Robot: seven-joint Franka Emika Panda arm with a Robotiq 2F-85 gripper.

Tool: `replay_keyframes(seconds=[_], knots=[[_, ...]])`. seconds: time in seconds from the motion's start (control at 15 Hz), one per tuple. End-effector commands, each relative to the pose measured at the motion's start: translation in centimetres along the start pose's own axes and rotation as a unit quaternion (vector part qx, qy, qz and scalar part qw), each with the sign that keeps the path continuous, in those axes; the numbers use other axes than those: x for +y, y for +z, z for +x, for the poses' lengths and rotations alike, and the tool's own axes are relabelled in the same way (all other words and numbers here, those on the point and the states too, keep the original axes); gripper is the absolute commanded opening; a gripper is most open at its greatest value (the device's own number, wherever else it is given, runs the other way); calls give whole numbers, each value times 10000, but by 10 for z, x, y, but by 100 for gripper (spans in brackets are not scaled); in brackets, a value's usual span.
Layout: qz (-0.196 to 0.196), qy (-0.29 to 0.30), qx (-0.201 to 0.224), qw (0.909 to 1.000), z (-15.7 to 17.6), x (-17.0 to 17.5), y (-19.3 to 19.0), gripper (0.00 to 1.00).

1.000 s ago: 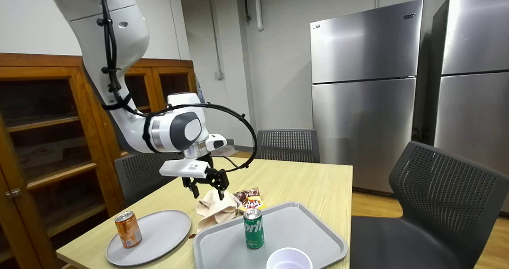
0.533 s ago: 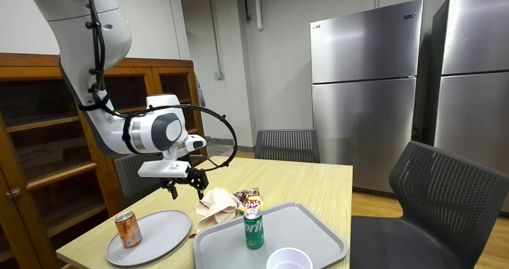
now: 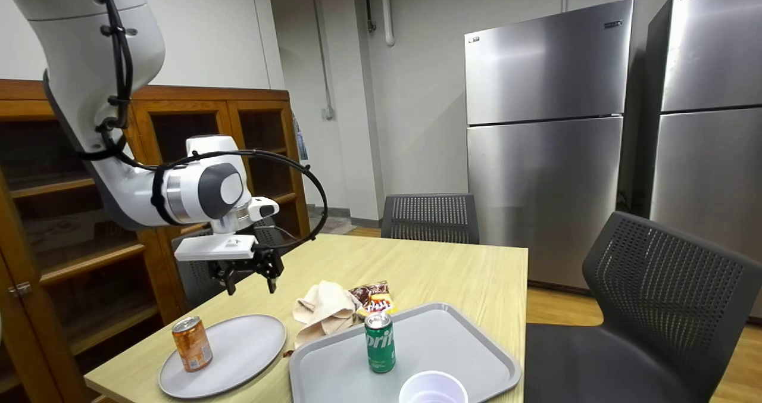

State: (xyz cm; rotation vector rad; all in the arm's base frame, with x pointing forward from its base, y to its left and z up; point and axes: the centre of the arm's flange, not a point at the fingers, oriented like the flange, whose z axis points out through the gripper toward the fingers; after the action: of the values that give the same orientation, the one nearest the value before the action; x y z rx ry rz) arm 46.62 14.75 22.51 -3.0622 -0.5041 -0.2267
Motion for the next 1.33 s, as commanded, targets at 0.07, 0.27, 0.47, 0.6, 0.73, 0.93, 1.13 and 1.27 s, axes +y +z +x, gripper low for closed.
replay_keyframes(seconds=[0.07,0.27,0.47,0.6,0.73,0.93,1.13,1.27], knots=[[46,-410,-158,9990,-6,-38,-20,100],[77,-618,-275,9977,-7,-59,-19,100],[107,-799,-373,9961,-6,-77,-15,100],[147,-889,-400,9951,-7,-86,-12,100],[162,-1016,-443,9937,-7,-96,-7,100],[243,-1164,-531,9915,-5,-110,1,100],[256,-1302,-604,9893,-3,-121,8,100],[249,-1370,-664,9880,0,-127,15,100]])
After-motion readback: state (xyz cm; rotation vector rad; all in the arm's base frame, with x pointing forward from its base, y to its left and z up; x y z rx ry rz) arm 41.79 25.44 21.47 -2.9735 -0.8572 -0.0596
